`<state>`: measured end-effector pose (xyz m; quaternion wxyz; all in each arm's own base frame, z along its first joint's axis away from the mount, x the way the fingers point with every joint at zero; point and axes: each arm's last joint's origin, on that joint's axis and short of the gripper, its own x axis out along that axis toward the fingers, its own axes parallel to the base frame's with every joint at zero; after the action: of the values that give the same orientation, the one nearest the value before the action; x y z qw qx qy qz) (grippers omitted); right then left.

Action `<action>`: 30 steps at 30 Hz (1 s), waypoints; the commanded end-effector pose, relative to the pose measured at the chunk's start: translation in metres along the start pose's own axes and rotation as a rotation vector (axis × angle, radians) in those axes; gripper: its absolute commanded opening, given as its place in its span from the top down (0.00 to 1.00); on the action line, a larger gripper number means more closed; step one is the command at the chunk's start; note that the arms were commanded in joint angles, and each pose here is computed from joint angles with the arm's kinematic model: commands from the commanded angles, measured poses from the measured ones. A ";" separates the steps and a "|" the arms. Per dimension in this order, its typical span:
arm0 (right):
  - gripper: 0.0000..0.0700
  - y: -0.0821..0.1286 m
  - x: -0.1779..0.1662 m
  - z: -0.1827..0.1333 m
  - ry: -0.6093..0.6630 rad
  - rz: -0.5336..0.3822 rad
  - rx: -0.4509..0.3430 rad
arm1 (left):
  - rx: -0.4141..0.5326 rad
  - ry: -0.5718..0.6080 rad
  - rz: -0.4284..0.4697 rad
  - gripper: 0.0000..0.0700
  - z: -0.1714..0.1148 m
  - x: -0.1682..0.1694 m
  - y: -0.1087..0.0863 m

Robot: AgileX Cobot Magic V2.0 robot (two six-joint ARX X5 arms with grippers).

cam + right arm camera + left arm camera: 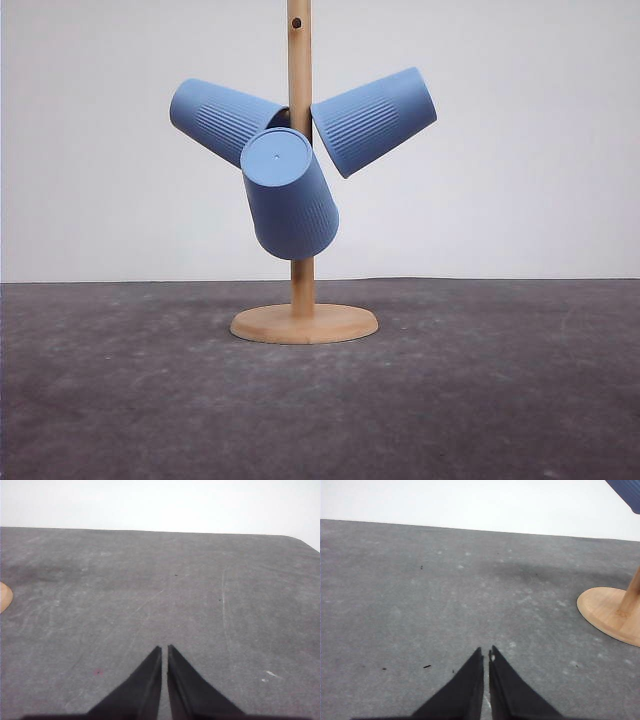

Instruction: Place three cups

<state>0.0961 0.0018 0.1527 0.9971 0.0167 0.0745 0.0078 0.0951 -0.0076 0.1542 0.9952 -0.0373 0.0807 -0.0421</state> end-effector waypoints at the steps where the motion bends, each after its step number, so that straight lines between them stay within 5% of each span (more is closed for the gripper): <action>1: 0.98 0.000 0.000 0.000 -0.007 0.000 0.017 | -0.003 -0.004 0.000 1.00 -0.002 0.001 0.000; 30: 0.98 0.000 0.000 0.000 -0.007 0.000 0.017 | -0.003 -0.004 0.000 1.00 -0.002 0.001 0.000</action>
<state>0.0961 0.0018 0.1527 0.9970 0.0167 0.0746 0.0078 0.0951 -0.0076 0.1542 0.9951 -0.0373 0.0807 -0.0423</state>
